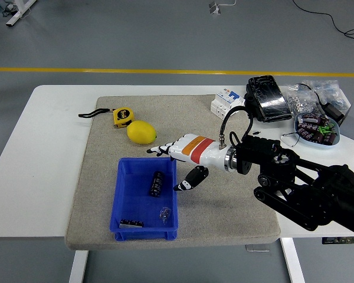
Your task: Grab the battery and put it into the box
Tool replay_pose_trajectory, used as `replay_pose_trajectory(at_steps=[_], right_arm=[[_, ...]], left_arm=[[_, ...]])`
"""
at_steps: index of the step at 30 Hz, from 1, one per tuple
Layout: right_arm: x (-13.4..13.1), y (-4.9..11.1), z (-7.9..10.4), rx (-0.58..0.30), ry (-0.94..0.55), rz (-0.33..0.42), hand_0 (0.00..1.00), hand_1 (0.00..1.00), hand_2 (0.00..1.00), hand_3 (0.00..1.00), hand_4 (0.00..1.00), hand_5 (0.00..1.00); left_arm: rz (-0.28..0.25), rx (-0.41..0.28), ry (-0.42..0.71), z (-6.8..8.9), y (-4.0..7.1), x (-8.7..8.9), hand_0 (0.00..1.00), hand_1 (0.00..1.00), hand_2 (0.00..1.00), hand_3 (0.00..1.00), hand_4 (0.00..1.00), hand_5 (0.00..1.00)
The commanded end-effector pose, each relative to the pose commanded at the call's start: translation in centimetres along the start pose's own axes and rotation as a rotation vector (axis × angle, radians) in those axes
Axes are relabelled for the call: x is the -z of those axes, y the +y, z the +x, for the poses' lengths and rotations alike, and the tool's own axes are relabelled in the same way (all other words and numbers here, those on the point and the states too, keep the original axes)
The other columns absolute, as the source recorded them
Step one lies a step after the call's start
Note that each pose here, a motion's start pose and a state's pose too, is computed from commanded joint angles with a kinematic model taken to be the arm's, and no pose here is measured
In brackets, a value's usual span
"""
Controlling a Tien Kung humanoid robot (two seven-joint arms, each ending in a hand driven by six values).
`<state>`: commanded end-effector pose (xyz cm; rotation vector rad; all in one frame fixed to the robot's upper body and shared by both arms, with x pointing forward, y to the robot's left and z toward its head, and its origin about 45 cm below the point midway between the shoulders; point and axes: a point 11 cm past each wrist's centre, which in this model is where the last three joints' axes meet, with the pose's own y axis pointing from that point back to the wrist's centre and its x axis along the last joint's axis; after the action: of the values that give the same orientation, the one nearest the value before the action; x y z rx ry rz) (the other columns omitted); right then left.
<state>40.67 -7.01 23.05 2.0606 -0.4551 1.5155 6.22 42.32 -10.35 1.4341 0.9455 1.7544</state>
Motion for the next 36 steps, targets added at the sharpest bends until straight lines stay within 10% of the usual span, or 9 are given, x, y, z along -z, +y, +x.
replay_pose_trajectory(at_steps=[10,11,16,17,20,29,36], right_arm=[[-2.1,2.4,6.7,-0.303,-0.178,-0.016,0.614,0.615,0.813,0.98,0.94,0.275],[-2.2,2.9,7.1,-0.332,-0.217,-0.009,0.61,0.611,0.785,0.928,0.945,0.466],[-2.8,4.6,8.4,-0.419,-0.448,0.007,0.61,0.611,0.785,0.928,0.945,0.466],[-2.9,4.8,8.6,-0.433,-0.491,0.011,0.628,0.629,0.783,0.929,0.998,0.709],[-3.1,5.7,9.4,-0.479,-0.631,0.027,0.628,0.629,0.783,0.929,0.998,0.709],[-6.5,10.2,9.5,-0.695,-1.048,0.022,0.877,0.857,0.895,0.949,0.998,0.935],[-9.7,13.9,5.8,-0.839,-1.368,-0.035,0.901,0.867,0.897,0.963,0.998,0.998]], left_arm=[[0.004,0.003,0.001,-0.2,0.0,0.2,0.555,0.503,0.611,0.623,0.726,0.581],[0.003,0.006,0.002,-0.3,0.1,0.1,0.558,0.513,0.618,0.622,0.725,0.581],[0.003,0.017,0.011,-0.8,0.1,0.2,0.558,0.513,0.618,0.622,0.725,0.581],[0.002,0.019,0.011,-0.9,0.2,0.2,0.584,0.544,0.638,0.622,0.724,0.582],[-0.001,0.031,0.01,-1.3,0.3,0.1,0.584,0.544,0.638,0.622,0.724,0.582],[-0.011,0.052,0.014,-2.2,0.5,-0.4,0.59,0.61,0.673,0.622,0.722,0.584],[-0.01,0.061,0.023,-2.4,0.5,-0.1,0.591,0.618,0.688,0.623,0.72,0.587]])
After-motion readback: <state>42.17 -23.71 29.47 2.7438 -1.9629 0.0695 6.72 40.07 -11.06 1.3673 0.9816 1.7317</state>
